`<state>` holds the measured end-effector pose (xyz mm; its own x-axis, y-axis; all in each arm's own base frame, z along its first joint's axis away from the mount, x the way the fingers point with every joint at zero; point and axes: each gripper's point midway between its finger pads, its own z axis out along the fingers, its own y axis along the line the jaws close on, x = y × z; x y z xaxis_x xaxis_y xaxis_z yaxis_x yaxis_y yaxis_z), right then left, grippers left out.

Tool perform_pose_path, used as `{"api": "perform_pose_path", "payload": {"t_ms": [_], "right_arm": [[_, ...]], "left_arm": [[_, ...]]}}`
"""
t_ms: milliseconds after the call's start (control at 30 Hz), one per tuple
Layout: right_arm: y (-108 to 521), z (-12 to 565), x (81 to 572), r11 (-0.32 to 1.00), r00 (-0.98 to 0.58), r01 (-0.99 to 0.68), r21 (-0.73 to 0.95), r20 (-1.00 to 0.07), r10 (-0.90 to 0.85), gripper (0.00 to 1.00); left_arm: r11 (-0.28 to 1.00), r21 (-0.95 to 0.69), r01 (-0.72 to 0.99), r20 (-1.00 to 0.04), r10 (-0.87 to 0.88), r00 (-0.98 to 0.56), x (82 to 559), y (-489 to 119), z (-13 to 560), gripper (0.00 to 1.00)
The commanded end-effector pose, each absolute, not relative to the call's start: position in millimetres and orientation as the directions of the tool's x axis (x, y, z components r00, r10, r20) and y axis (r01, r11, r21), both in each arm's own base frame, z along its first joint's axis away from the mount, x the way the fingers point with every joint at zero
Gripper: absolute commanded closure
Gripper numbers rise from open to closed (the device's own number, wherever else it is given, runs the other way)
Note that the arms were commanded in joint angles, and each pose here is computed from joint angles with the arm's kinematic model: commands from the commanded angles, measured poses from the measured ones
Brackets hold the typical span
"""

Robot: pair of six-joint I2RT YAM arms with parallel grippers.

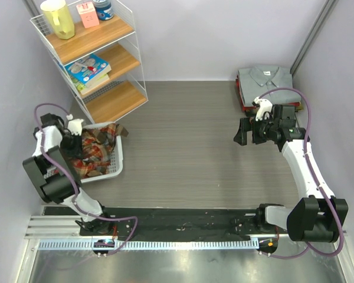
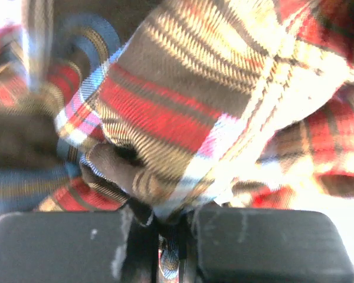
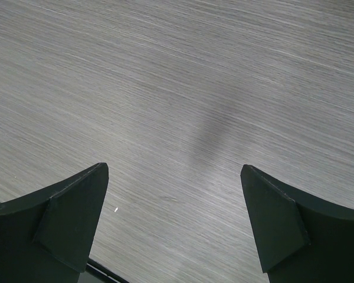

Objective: Fold and stack the long sleeve shirts
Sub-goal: Grab the shirt from the pile, then move the shirt to the center of the board

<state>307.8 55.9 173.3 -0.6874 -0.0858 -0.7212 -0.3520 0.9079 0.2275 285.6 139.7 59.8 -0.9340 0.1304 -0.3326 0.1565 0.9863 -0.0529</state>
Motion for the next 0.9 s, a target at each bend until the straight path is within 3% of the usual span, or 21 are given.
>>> {"api": "perform_pose_path", "payload": {"t_ms": [0,133,333,400,600,733,867], "right_arm": [[60.9,197.0,313.3,0.893,-0.637,-0.39,0.224,-0.766,-0.086,0.0],[64.2,198.4,315.8,0.885,-0.64,-0.397,0.244,-0.765,-0.076,0.0],[63.1,202.1,316.1,0.889,-0.631,-0.393,0.235,-0.772,-0.074,0.0],[62.7,202.9,316.4,0.89,-0.631,-0.39,0.234,-0.772,-0.073,0.0],[60.0,203.6,318.3,0.897,-0.63,-0.38,0.228,-0.774,-0.07,0.0],[54.2,204.5,318.8,0.906,-0.63,-0.361,0.222,-0.774,-0.061,0.0],[47.5,205.1,319.6,0.913,-0.63,-0.34,0.223,-0.775,-0.045,0.0]], "left_arm": [[0.968,-0.047,0.245,-0.602,0.168,-0.781,289.7,109.1,183.0,1.0],[0.935,-0.041,0.352,-0.787,0.187,-0.588,298.6,56.4,287.1,1.0],[0.888,-0.008,0.459,-0.958,0.125,-0.257,309.5,-28.7,441.3,1.0],[0.849,0.018,0.528,-0.984,0.108,-0.14,314.0,-66.8,482.0,1.0],[0.699,-0.033,0.714,-0.98,-0.162,0.114,306.3,-156.8,623.5,1.0],[0.632,-0.051,0.773,-0.951,-0.268,0.156,305.9,-194.2,650.6,1.0],[0.604,-0.088,0.792,-0.971,-0.231,0.068,318.5,-220.8,616.5,1.0]]}}
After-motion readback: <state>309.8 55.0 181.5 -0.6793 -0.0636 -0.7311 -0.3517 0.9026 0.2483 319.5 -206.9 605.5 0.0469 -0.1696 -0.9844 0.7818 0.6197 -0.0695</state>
